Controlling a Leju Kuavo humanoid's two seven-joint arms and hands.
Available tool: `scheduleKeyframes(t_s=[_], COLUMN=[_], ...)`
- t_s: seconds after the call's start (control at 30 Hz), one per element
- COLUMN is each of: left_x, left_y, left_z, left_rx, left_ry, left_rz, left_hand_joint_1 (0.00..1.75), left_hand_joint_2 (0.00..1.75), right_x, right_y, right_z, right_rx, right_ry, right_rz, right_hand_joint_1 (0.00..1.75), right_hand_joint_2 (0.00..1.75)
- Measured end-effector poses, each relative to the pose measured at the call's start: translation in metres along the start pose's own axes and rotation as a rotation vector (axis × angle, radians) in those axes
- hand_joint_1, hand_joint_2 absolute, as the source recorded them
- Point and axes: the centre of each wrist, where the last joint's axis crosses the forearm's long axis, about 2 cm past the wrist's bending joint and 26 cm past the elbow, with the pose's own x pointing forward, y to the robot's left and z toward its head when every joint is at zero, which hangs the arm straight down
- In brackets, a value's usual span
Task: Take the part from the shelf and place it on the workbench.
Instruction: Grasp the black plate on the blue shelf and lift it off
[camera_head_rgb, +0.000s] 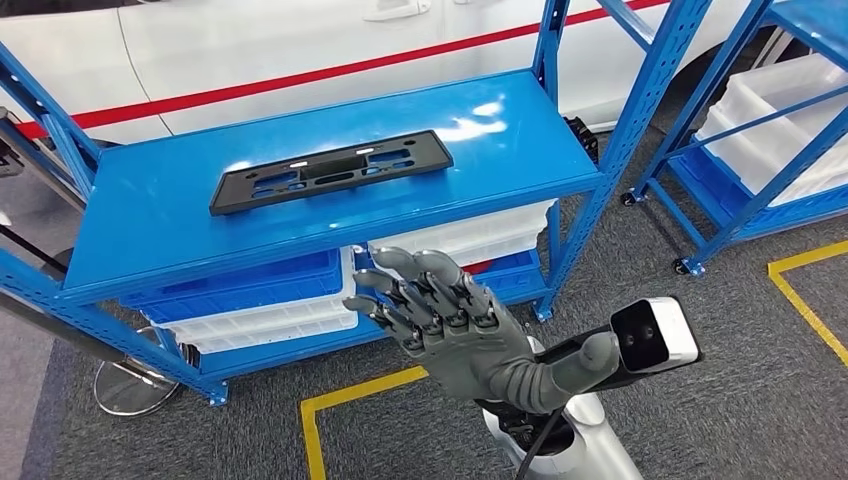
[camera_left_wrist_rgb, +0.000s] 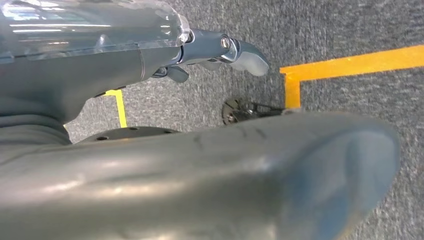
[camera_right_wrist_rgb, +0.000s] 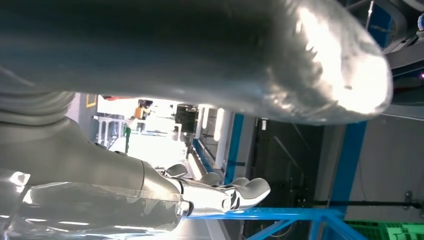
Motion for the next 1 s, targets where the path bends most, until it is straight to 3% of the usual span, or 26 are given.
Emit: scheduleKeyframes(t_s=[1.0], left_x=[-0.0009], left_y=[0.0026], left_z=[-0.0005], left_rx=[0.007], left_ry=[0.003], left_rz=[0.005], left_hand_joint_1=[0.00], left_hand_joint_2=[0.00], right_x=[-0.0043], right_y=[-0.0026], right_z=[0.0014], right_rx=[-0.006], right_ry=[0.012], right_rz=[-0.008], right_hand_joint_1=[0.00], right_hand_joint_2=[0.00])
